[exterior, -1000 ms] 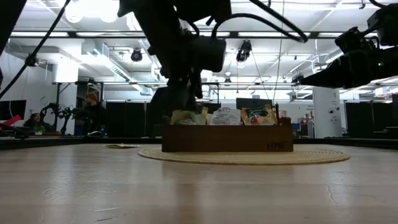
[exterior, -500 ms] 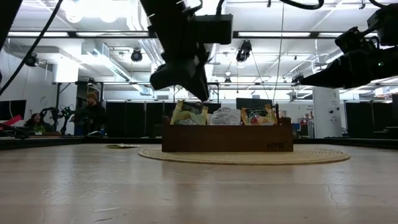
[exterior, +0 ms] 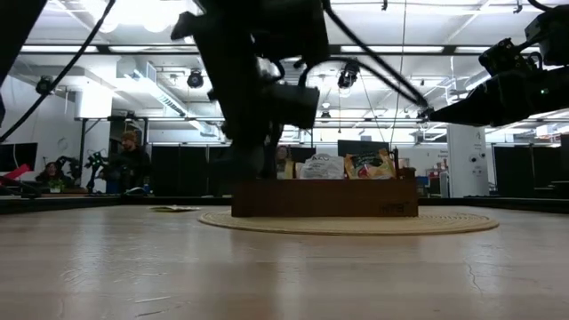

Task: Pick & Place Tea
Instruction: Put the yellow tea bag into the left section of the wooden organizer

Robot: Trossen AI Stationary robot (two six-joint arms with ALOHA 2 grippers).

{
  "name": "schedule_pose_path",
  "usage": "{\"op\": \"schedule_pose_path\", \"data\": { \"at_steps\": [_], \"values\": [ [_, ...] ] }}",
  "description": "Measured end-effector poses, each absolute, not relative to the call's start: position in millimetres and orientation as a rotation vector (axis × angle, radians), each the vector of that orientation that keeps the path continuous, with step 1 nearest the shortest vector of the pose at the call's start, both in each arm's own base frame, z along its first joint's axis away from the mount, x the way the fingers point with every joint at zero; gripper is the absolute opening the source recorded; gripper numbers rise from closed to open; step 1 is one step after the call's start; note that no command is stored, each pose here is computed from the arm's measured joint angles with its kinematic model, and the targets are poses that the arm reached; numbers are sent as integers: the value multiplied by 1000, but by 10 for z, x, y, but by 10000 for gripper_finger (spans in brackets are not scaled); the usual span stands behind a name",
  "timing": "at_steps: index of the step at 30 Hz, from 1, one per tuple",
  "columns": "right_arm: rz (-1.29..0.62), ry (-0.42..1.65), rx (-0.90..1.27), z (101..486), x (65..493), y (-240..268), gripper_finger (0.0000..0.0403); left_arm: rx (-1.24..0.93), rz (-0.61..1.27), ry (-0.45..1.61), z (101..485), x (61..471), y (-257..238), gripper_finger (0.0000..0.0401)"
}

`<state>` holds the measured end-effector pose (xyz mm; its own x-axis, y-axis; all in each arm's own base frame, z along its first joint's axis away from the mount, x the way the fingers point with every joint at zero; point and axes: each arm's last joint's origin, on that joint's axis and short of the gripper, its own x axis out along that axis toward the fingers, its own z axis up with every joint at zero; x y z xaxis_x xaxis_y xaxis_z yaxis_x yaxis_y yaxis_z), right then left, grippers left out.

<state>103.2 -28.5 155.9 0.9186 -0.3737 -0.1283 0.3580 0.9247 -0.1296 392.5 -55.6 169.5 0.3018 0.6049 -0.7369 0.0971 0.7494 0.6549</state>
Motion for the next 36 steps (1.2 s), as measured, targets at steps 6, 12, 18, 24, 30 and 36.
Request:
{"op": "schedule_pose_path", "data": {
  "at_steps": [6,12,18,24,30,36],
  "values": [
    [-377,154,-105,1557,1032,-286,34,673,384,1245,1550,3986,-573,0],
    [-377,159,-105,1553,1034,-286,34,596,354,1193,1688,4057,-701,0],
    [-377,159,-101,1552,1035,-286,34,569,328,1131,2037,4118,-836,0],
    [-377,160,-101,1552,1035,-286,34,558,397,1115,2299,4135,-838,0],
    [-377,160,-99,1552,1035,-287,34,538,393,1162,2227,4088,-816,0],
    [-377,160,-98,1551,1035,-286,34,510,387,1240,1964,3981,-776,0]
  ]
}}
